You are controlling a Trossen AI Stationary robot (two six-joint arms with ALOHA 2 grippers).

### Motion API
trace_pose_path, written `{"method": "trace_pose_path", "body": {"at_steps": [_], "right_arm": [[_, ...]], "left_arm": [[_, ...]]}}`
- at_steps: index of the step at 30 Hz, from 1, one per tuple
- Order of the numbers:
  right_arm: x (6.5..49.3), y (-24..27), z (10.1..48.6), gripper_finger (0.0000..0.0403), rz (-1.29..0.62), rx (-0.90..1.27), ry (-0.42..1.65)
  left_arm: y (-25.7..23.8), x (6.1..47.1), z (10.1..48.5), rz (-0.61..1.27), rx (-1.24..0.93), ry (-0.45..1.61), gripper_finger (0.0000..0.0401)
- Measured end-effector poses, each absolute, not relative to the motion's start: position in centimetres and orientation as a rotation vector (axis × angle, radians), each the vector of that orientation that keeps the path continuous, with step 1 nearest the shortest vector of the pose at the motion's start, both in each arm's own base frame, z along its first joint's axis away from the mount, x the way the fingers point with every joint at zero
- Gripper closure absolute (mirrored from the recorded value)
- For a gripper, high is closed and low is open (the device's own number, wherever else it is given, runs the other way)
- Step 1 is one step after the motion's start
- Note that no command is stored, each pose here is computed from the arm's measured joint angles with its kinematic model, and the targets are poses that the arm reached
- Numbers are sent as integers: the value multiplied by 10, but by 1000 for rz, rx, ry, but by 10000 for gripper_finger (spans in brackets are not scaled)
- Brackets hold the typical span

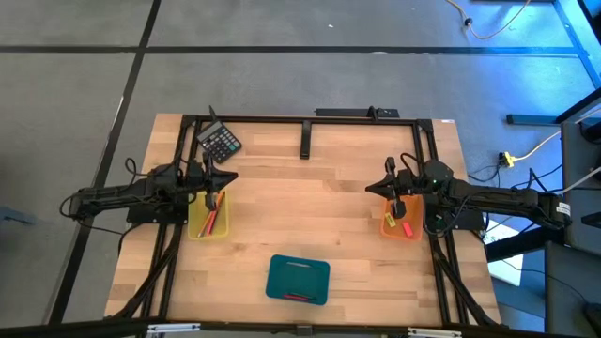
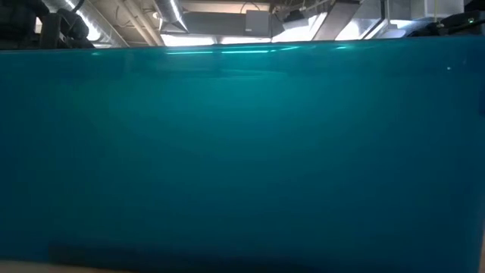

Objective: Sort crayons/erasers/pens/pencils in bins
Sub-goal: Return to Home Position

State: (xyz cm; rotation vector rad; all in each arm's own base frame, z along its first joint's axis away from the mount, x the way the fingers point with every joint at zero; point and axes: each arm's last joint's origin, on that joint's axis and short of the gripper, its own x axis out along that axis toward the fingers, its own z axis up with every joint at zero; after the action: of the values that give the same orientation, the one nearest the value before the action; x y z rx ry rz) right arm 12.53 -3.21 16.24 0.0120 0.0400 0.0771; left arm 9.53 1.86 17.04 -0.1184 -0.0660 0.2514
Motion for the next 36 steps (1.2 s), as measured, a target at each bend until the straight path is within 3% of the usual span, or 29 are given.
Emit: {"method": "trace_pose_path", "body": {"at_steps": [13, 36], "right_arm": [[125, -32, 163, 391, 77, 10, 39], [125, -32, 162, 391, 77, 10, 39]], "left_arm": [[19, 95, 170, 251, -118, -66, 401], [19, 95, 170, 252, -118, -66, 382]]}}
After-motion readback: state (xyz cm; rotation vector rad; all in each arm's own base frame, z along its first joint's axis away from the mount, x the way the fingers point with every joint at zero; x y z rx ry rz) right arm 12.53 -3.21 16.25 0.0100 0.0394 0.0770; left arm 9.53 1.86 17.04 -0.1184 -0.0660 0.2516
